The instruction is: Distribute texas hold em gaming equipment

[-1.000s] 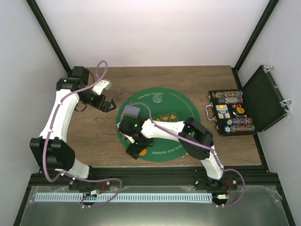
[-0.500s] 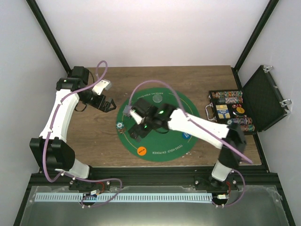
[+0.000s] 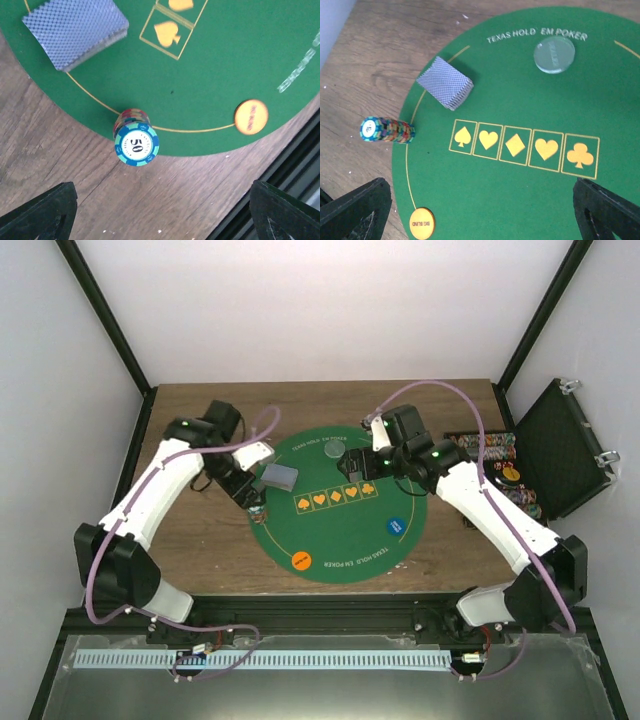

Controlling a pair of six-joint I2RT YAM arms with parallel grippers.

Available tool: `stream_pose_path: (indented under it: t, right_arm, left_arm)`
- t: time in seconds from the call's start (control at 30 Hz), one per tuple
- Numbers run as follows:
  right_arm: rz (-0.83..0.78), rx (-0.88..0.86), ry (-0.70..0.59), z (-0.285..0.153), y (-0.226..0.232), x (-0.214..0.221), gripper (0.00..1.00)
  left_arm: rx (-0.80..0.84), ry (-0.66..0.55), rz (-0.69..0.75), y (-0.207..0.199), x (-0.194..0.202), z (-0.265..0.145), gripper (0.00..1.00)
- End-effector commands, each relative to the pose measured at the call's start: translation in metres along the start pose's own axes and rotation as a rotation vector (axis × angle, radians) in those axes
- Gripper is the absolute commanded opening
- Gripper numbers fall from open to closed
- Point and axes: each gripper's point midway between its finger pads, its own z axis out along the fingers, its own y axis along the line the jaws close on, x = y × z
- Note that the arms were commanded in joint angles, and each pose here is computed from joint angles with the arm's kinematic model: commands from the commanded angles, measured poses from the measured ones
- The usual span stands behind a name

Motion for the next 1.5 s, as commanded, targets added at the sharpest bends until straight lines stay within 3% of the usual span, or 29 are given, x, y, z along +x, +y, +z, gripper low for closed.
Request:
stream_pose_path:
  t: [0.0, 0.2, 0.47, 0.73, 0.97, 1.23, 1.47]
  right_arm:
    - [0.055, -0.023, 0.002, 0.004, -0.005, 0.004, 1.0]
    - [0.066, -0.027, 0.043, 0.017, -0.007, 0.013, 1.0]
    - [0.07, -0.018, 0.084, 0.028, -0.012, 0.022, 1.0]
    - [0.071, -0.011, 0.101, 0.033, -0.015, 0.027, 1.0]
    - [0.053, -0.004, 0.108, 0.035, -0.016, 0.024, 1.0]
    - [0.036, 0.008, 0.085, 0.027, -0.015, 0.015, 1.0]
    - [0.029, 0.007, 0.068, 0.021, -0.013, 0.01, 1.0]
  left_arm:
    - [-0.172, 0.093, 0.116, 0.015, 0.012, 0.017, 0.97]
    - [-0.184, 0.163, 0.168, 0.017, 0.019, 0.056, 0.99]
    - [-0.121, 0.196, 0.123, 0.02, 0.022, 0.099, 0.97]
    - [-0.088, 0.264, 0.121, 0.019, 0.037, 0.118, 0.7]
    - [-0.042, 0.254, 0.12, 0.009, 0.039, 0.116, 0.49]
    - [-0.062, 0.26, 0.122, 0.012, 0.04, 0.112, 0.0]
    - [-0.141, 0.266, 0.106, 0.023, 0.034, 0.096, 0.0]
